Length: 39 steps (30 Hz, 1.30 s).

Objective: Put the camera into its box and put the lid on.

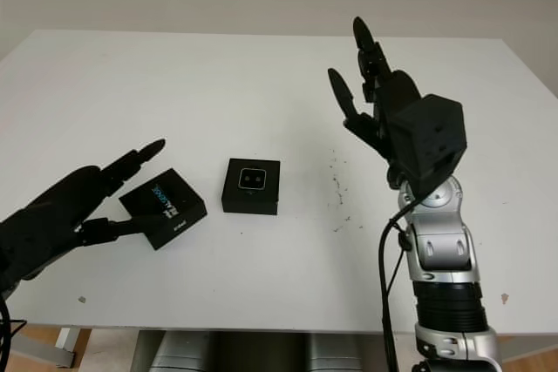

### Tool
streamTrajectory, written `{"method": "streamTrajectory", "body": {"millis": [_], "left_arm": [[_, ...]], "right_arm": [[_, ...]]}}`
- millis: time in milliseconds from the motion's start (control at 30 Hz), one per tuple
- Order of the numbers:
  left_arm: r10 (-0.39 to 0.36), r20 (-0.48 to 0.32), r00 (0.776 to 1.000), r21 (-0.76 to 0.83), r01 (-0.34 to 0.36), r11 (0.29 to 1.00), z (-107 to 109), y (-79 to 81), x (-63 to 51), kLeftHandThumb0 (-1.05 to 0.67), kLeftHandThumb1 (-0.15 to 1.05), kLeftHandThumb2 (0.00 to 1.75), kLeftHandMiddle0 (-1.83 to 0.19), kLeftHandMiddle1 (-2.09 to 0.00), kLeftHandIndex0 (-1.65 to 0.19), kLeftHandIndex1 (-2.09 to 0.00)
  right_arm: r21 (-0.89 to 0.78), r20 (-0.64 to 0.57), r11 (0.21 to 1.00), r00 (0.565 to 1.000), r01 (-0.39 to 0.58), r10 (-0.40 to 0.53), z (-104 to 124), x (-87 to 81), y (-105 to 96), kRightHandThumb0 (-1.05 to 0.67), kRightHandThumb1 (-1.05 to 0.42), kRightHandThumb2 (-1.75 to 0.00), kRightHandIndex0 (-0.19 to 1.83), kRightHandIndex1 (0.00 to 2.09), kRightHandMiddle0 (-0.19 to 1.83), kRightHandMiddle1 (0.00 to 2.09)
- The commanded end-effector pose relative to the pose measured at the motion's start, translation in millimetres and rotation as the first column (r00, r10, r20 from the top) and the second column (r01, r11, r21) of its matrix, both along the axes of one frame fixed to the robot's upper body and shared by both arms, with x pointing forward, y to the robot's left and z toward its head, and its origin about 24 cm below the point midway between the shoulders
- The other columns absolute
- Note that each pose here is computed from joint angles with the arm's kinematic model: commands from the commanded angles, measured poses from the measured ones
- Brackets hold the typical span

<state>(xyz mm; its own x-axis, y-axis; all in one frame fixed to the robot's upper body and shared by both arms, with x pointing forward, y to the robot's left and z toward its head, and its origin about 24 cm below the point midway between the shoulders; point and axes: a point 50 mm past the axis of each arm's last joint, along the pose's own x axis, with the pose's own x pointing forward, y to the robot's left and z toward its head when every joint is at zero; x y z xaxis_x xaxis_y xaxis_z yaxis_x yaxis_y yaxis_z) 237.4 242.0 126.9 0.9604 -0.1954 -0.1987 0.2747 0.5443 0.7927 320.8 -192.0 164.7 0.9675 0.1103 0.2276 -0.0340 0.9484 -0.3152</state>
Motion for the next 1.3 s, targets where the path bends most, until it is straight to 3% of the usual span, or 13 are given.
{"method": "streamTrajectory", "body": {"millis": [0,400,633,767,1033,1267], "left_arm": [[-0.021,-0.002,1.000,0.059,0.021,0.998,-4.0,-2.5,-1.7,-0.87,0.98,0.05,0.17,-0.03,0.03,-0.05],[-0.011,0.192,0.981,0.238,-0.035,0.971,-26.8,-26.0,-0.1,-0.81,0.97,0.06,0.19,0.00,0.15,-0.02],[-0.015,0.196,0.980,0.242,-0.034,0.970,-32.0,-34.7,-5.9,-0.82,0.94,0.05,0.19,0.00,0.17,-0.04],[-0.011,0.214,0.977,0.216,-0.036,0.976,-35.7,-33.6,-9.1,-0.74,0.92,0.05,0.19,0.00,0.12,-0.06],[-0.005,0.178,0.984,0.287,-0.047,0.957,-38.3,-33.3,-10.8,-0.61,0.90,0.05,0.18,-0.02,0.04,-0.08],[0.052,0.241,0.969,0.243,-0.112,0.964,-43.1,-35.1,-10.0,-0.38,0.99,0.08,-0.08,-0.14,-0.16,-0.13]], "right_arm": [[-0.020,0.017,1.000,1.000,-0.001,0.002,2.8,-0.2,-1.7,-0.72,-1.05,-0.52,-0.07,0.05,-0.03,0.02],[-0.041,0.041,0.999,0.999,0.008,-0.006,3.9,-4.3,0.0,-0.71,-1.05,-0.55,-0.05,0.06,0.00,0.04],[-0.044,0.047,0.999,0.999,0.016,-0.014,3.3,-3.7,0.4,-0.70,-1.05,-0.54,-0.03,0.07,0.02,0.04],[-0.035,0.045,0.999,0.999,0.015,-0.013,3.6,-4.3,0.6,-0.70,-1.05,-0.54,-0.04,0.07,0.01,0.04],[-0.032,0.047,0.999,0.999,0.017,-0.016,4.2,-5.2,-0.7,-0.70,-1.05,-0.54,-0.03,0.07,0.02,0.04],[-0.032,0.037,0.999,0.999,0.015,-0.014,3.2,-5.6,-0.2,-0.70,-1.05,-0.54,-0.04,0.06,0.01,0.03]]}}
